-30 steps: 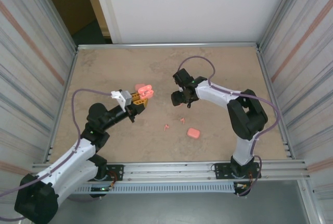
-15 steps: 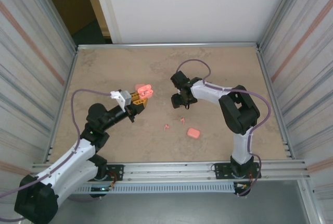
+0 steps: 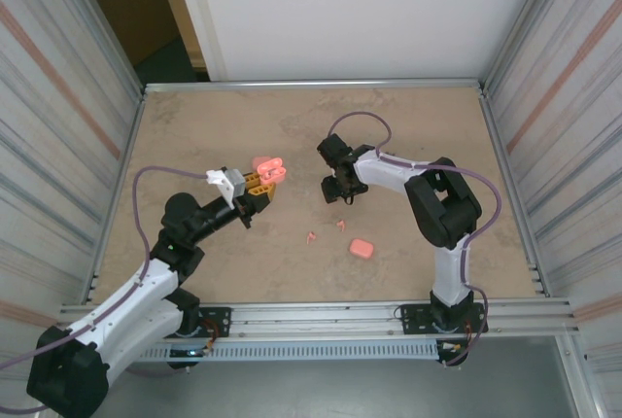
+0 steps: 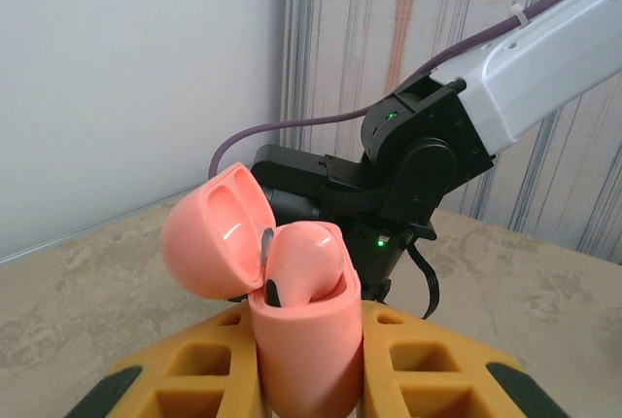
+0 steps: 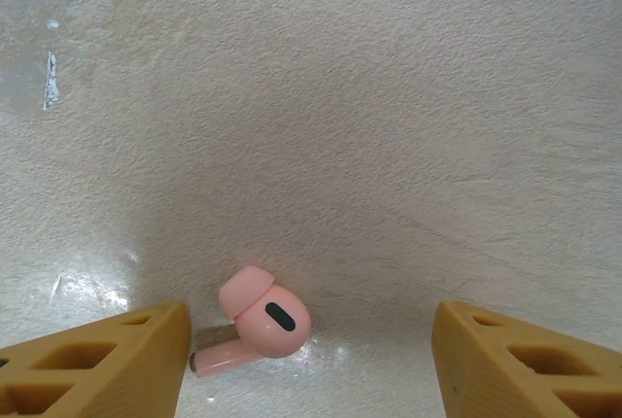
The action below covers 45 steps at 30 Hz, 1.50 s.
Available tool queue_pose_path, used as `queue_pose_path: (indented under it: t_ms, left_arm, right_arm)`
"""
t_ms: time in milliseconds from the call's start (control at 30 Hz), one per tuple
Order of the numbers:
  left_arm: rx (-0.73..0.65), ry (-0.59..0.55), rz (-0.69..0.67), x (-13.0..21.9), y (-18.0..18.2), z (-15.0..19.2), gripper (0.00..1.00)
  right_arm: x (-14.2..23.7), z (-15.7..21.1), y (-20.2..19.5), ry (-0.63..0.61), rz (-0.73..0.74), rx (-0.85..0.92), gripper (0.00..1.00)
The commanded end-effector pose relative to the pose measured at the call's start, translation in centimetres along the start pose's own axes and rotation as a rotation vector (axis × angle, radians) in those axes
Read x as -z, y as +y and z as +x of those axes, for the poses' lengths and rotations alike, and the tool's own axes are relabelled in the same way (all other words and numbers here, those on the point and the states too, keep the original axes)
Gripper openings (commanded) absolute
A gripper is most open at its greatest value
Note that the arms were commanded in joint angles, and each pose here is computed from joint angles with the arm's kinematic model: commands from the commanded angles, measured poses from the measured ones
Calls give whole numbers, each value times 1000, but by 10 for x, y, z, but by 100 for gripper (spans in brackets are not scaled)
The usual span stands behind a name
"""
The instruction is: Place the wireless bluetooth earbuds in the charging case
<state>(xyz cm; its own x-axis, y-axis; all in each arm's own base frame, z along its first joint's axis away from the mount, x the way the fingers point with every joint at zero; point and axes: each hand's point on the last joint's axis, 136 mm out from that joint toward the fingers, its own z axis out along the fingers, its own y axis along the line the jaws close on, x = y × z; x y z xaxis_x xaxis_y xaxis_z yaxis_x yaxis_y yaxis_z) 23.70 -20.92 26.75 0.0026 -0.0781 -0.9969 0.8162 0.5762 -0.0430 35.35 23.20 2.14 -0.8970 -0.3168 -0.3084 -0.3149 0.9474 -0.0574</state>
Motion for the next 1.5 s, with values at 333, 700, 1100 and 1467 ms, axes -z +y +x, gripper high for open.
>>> queue_pose_path:
  t_ms: [333,700,1100,1467]
  left_arm:
    - [-26,-13,0,-1,-1,-7,0]
    - [-26,-14,1,-1,-1,-9,0]
    - [-27,-13,7,-4,-1,-9,0]
    - [-33,-13,7,-3,-1,-10,0]
  right_arm:
    - [12,14,-12,37,53,30,57]
    - [22,15,-11,35,18,25,54]
    - [45,1,-7,48,-157,-38,60]
    - [22,-9,-5,112,-143,-36,56]
